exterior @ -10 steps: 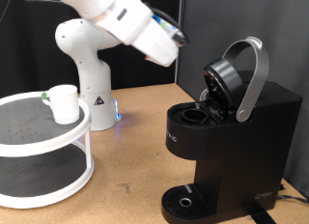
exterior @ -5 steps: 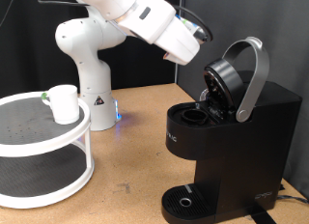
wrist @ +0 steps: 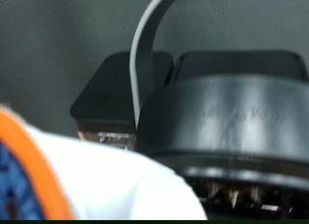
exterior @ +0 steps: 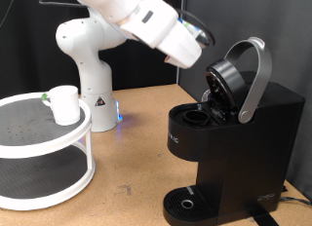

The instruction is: Make a cup of coffee with the keurig machine

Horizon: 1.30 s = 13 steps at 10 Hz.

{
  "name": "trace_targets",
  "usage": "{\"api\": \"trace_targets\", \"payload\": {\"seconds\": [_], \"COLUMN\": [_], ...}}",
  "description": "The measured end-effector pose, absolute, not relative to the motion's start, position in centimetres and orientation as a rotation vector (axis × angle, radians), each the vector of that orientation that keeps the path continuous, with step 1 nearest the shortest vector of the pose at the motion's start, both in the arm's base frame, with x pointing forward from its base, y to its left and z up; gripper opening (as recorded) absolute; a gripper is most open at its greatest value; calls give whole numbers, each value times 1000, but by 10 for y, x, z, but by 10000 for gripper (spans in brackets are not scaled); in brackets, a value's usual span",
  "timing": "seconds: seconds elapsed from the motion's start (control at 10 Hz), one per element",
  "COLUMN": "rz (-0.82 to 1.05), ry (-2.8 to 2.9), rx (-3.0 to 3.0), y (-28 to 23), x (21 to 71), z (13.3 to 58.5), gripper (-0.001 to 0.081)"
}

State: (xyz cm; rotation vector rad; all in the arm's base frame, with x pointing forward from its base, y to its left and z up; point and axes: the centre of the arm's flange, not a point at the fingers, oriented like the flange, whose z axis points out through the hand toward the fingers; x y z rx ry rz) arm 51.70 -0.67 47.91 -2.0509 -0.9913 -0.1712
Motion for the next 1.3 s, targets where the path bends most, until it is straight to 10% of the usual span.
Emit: {"api": "trace_targets", "payload": {"seconds": [1.3], "rz": [-27], "ry": [-979], "rx": [-2152], "y": [13], "x": [542], "z": [395], "gripper": [116]}}
